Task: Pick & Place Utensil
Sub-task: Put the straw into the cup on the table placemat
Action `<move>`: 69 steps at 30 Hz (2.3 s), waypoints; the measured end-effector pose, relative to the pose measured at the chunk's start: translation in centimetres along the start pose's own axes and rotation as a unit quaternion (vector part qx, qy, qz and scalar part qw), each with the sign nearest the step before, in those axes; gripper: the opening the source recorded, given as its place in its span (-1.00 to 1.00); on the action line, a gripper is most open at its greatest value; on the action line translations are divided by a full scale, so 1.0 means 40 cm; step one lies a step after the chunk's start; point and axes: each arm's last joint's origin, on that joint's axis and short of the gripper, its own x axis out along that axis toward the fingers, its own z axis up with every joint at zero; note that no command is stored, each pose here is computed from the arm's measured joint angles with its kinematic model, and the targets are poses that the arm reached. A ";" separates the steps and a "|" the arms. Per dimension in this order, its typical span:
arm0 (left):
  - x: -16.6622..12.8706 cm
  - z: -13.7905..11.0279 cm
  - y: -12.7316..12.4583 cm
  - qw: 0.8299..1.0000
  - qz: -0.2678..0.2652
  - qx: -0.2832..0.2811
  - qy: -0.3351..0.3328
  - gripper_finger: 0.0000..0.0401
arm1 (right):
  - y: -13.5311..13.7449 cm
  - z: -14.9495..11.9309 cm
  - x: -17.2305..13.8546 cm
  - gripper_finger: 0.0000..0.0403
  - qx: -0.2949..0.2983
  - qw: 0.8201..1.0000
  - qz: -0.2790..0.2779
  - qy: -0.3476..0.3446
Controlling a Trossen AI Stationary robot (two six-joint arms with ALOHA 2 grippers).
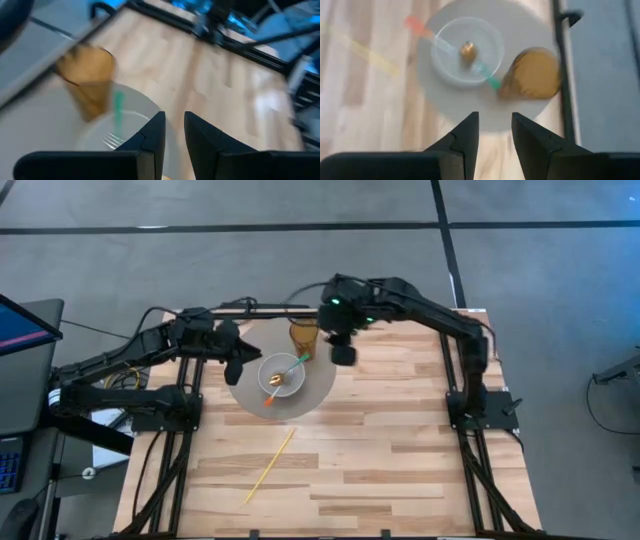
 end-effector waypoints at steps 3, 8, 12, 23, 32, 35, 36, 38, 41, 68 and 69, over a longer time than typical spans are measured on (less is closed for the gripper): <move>0.018 -0.020 -0.022 0.999 -0.031 -0.027 0.016 -0.64 | 0.027 -0.023 -0.028 -0.46 -0.010 0.999 0.031 -0.007; 0.044 -0.063 -0.080 0.996 -0.074 -0.035 0.038 -0.64 | 0.056 -0.099 0.011 -0.46 -0.012 0.993 0.115 -0.037; 0.053 -0.109 -0.141 0.988 -0.125 -0.034 0.080 -0.64 | 0.086 -0.215 0.090 -0.46 0.030 0.991 0.126 -0.045; 0.131 -0.286 -0.230 0.947 -0.121 -0.141 0.263 -0.64 | 0.123 -0.388 0.136 -0.46 0.067 0.981 0.098 -0.150; 0.247 -0.342 -0.224 0.935 -0.060 -0.152 0.314 -0.64 | 0.109 -0.380 0.074 -0.46 0.031 0.974 0.071 -0.215; 0.285 -0.350 -0.235 0.938 -0.068 -0.153 0.304 -0.64 | 0.108 -0.377 0.070 -0.46 -0.007 0.972 0.060 -0.227; 0.297 -0.353 -0.239 0.939 -0.072 -0.154 0.300 -0.64 | 0.106 -0.376 0.070 -0.46 -0.019 0.971 0.055 -0.231; 0.321 -0.359 -0.246 0.941 -0.077 -0.154 0.292 -0.61 | 0.101 -0.368 0.068 -0.46 -0.043 0.967 0.042 -0.248; 0.348 -0.372 -0.250 0.942 -0.076 -0.153 0.289 -0.56 | 0.092 -0.357 0.061 -0.46 -0.070 0.958 0.021 -0.276; 0.441 -0.424 -0.249 0.968 -0.048 -0.032 0.244 -0.28 | 0.089 -0.344 0.051 -0.46 -0.126 0.943 -0.007 -0.307; 0.441 -0.424 -0.249 0.969 -0.046 -0.029 0.242 -0.31 | 0.089 -0.344 0.051 -0.46 -0.126 0.943 -0.007 -0.307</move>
